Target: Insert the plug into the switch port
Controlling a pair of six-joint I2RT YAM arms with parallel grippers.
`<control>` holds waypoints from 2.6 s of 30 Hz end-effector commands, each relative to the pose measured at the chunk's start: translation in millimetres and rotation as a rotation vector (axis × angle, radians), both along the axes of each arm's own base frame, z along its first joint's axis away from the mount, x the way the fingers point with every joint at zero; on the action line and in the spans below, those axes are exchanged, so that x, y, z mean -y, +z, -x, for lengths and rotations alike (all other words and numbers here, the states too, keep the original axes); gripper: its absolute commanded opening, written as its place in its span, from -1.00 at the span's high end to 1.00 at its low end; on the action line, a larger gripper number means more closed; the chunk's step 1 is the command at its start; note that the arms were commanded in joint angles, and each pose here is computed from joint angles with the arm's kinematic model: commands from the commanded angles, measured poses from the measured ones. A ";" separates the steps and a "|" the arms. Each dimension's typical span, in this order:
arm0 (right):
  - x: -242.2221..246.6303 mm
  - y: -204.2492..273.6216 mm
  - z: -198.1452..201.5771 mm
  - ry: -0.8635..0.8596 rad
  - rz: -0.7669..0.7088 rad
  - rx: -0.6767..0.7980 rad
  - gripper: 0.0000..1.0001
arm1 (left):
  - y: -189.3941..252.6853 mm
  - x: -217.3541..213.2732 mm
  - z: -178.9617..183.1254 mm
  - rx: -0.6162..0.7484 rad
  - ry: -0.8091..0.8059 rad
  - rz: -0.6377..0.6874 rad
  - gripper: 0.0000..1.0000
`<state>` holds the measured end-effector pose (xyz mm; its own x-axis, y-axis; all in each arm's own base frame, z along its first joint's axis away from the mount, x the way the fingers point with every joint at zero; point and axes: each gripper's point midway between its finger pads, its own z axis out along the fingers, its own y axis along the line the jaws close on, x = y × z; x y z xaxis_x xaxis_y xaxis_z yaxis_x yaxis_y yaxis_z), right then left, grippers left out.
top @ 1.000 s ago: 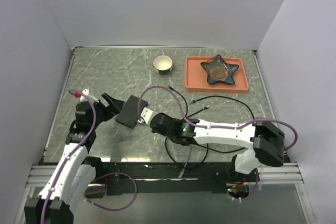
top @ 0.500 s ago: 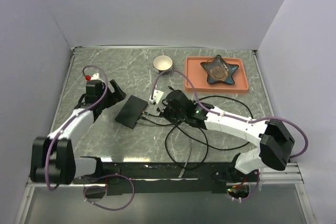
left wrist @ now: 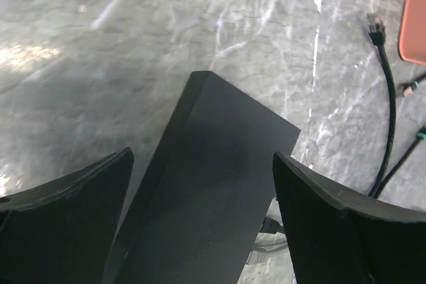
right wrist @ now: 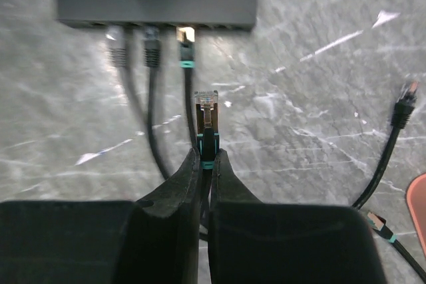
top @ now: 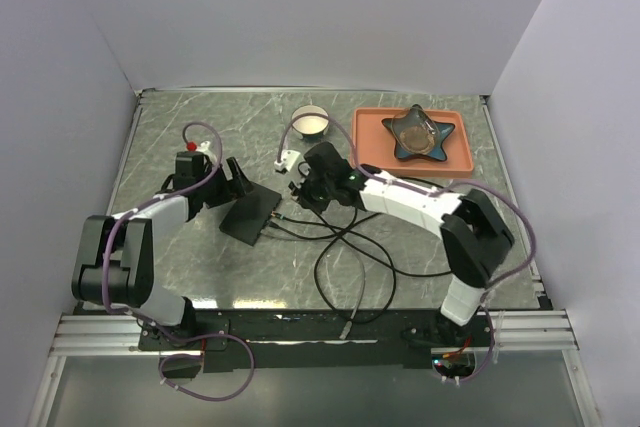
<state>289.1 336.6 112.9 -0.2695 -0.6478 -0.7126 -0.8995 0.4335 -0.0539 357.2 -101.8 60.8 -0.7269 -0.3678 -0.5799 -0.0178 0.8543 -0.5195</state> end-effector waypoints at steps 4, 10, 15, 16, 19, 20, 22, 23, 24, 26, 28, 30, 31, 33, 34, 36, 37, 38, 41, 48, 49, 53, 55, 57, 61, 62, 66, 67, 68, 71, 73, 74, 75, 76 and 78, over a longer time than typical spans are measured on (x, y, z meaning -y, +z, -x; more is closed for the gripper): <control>-0.9 -8.9 -39.0 -0.109 0.073 0.015 1.00 | 20.3 19.9 -16.5 0.094 -0.135 0.051 -0.73; -4.1 -11.3 -48.5 -0.107 0.088 0.016 1.00 | 17.1 30.2 -17.9 0.082 -0.195 0.061 -0.63; -9.6 -23.9 -47.5 -0.069 0.120 -0.031 1.00 | 10.4 44.0 -18.8 0.061 -0.240 0.059 -0.56; -10.7 -25.6 -46.4 -0.060 0.120 -0.037 1.00 | 11.8 49.0 -19.2 0.064 -0.252 0.056 -0.54; -11.1 -31.8 -42.9 -0.049 0.127 -0.056 1.00 | 10.4 55.3 -18.3 0.060 -0.266 0.055 -0.51; -10.5 -33.9 -42.3 -0.046 0.133 -0.058 1.00 | 11.1 55.9 -18.5 0.064 -0.268 0.056 -0.51; -8.4 -39.5 -38.9 -0.045 0.146 -0.078 1.00 | 10.1 51.8 -20.7 0.063 -0.238 0.041 -0.56; -7.9 -41.1 -37.7 -0.045 0.151 -0.082 1.00 | 10.0 48.0 -21.5 0.058 -0.217 0.025 -0.58; -5.9 -44.4 -36.7 -0.052 0.158 -0.094 1.00 | 10.7 46.2 -22.7 0.057 -0.204 0.019 -0.58; -5.1 -48.1 -34.4 -0.051 0.161 -0.099 1.00 | 10.2 40.6 -25.0 0.052 -0.179 -0.009 -0.58; -4.7 -52.7 -33.9 -0.050 0.169 -0.102 1.00 | 9.6 37.4 -25.5 0.046 -0.170 -0.024 -0.58; -1.5 -58.4 -37.1 -0.063 0.193 -0.100 1.00 | 9.1 34.9 -25.3 0.046 -0.162 -0.036 -0.57; -2.5 -57.6 -39.0 -0.067 0.198 -0.097 1.00 | 8.6 33.8 -25.2 0.046 -0.159 -0.039 -0.57; -3.8 -63.1 -39.2 -0.059 0.217 -0.101 1.00 | 8.7 33.1 -23.8 0.049 -0.159 -0.035 -0.56; -5.5 -61.5 -42.9 -0.062 0.219 -0.092 1.00 | 7.9 32.7 -23.6 0.047 -0.158 -0.034 -0.56; -6.2 -68.0 -41.3 -0.054 0.248 -0.096 1.00 | 5.9 31.7 -22.6 0.044 -0.159 -0.035 -0.54; -8.4 -67.2 -42.3 -0.052 0.249 -0.092 1.00 | 4.0 32.1 -21.9 0.038 -0.161 -0.032 -0.54; -7.9 -69.6 -41.0 -0.048 0.261 -0.094 1.00 | 3.1 31.4 -21.1 0.037 -0.160 -0.033 -0.54; -11.4 -74.0 -39.5 -0.044 0.266 -0.098 1.00 | 1.4 32.7 -19.2 0.038 -0.169 -0.024 -0.51; -23.3 -76.0 -39.7 -0.036 0.243 -0.106 1.00 | -0.3 35.8 -13.3 0.037 -0.191 -0.009 -0.48; -26.5 -74.6 -38.7 -0.027 0.233 -0.109 1.00 | -0.7 36.8 -12.3 0.033 -0.197 -0.004 -0.47; -32.7 -73.3 -38.8 -0.021 0.213 -0.110 1.00 | -3.0 37.4 -9.7 0.028 -0.201 -0.001 -0.43; -33.6 -74.9 -39.8 -0.023 0.215 -0.112 1.00 | -5.3 37.3 -8.3 0.025 -0.200 0.000 -0.41; -35.2 -76.9 -39.2 -0.020 0.215 -0.118 1.00 | -4.9 38.1 -8.1 0.028 -0.206 0.004 -0.40; -35.5 -79.9 -38.3 -0.019 0.220 -0.123 1.00 | -4.5 40.1 -7.6 0.032 -0.212 0.015 -0.40; -37.0 -78.5 -37.8 -0.018 0.216 -0.119 1.00 | -5.0 41.0 -7.2 0.030 -0.217 0.019 -0.39; -38.1 -78.0 -36.5 -0.019 0.208 -0.115 1.00 | -5.6 41.9 -7.2 0.029 -0.222 0.022 -0.37; -38.7 -76.1 -36.7 -0.020 0.202 -0.113 1.00 | -7.2 41.6 -6.6 0.023 -0.221 0.021 -0.36; -40.6 -72.9 -37.2 -0.020 0.192 -0.105 1.00 | -7.3 41.5 -6.6 0.024 -0.223 0.019 -0.36; -40.9 -68.0 -36.9 -0.025 0.181 -0.097 1.00 | -9.2 41.6 -6.0 0.021 -0.225 0.019 -0.34; -41.6 -65.3 -36.8 -0.023 0.171 -0.091 1.00 | -11.3 41.3 -6.0 0.016 -0.224 0.018 -0.33; -42.5 -61.1 -36.9 -0.023 0.164 -0.083 1.00 | -12.2 41.3 -6.1 0.014 -0.224 0.018 -0.32; -42.4 -59.8 -37.5 -0.024 0.158 -0.080 1.00 | -13.2 41.5 -5.8 0.011 -0.225 0.019 -0.32; -44.3 -57.8 -36.1 -0.019 0.154 -0.076 1.00 | -14.1 41.9 -5.3 0.008 -0.227 0.021 -0.31; -42.9 -55.5 -36.3 -0.025 0.155 -0.066 1.00 | -16.7 42.2 -5.4 0.004 -0.228 0.022 -0.31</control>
<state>321.8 359.1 22.2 -0.3828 -0.7882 -0.4818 -0.8896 0.4552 -0.0379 358.0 -137.4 40.3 -0.8056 -0.2259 -0.5476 0.1204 0.8427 -0.5248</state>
